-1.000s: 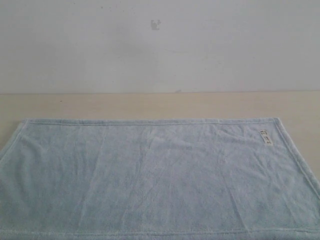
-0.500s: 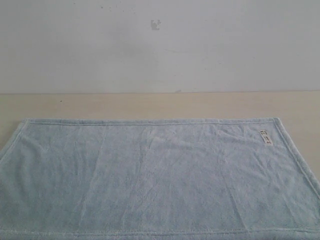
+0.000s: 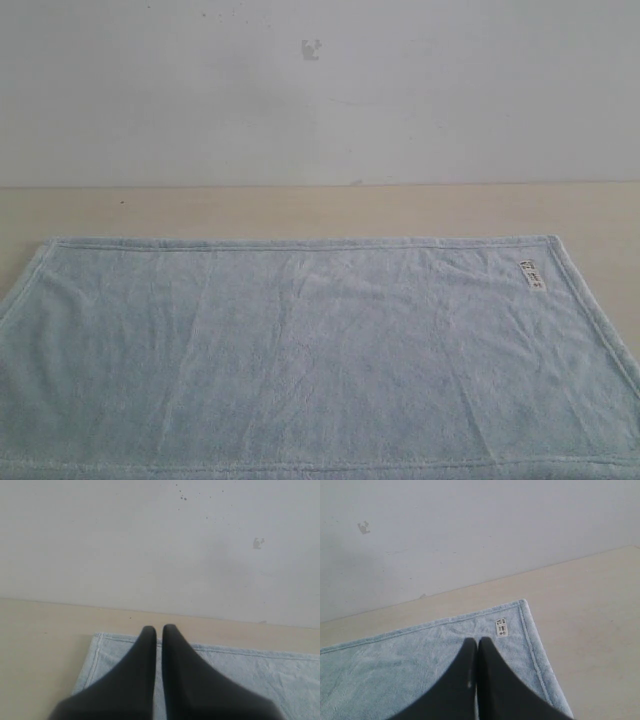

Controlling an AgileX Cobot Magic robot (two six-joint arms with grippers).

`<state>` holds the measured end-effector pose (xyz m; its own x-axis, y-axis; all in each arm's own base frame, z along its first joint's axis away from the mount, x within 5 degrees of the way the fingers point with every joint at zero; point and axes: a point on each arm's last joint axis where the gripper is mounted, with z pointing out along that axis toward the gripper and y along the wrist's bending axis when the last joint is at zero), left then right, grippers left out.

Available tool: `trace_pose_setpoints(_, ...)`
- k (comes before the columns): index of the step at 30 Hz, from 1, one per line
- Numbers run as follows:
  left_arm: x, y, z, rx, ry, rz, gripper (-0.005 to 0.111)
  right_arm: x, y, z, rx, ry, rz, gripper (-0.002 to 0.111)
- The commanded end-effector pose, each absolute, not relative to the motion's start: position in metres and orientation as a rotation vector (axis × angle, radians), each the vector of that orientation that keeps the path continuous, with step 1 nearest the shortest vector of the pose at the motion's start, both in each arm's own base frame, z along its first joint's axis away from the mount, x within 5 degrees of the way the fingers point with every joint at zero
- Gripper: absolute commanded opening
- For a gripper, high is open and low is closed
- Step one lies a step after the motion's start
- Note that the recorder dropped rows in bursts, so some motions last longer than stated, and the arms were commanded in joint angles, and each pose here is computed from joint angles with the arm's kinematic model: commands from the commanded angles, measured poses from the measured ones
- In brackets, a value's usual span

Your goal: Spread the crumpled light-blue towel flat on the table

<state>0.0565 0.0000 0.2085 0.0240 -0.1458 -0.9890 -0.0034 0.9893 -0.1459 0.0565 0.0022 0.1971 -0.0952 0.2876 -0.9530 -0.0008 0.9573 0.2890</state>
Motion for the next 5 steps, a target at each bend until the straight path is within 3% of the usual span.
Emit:
trace_pose_setpoints(1,0.0564,0.0004,0.2087,-0.118,1.529,-0.105,0.004,0.0561,0.002,0.198,0.216,1.643,0.238,0.0)
trace_pose_setpoints(5,0.0564,0.0004,0.2087,-0.118,1.529,-0.105,0.004,0.0561,0.002,0.198,0.216,1.643,0.238,0.0)
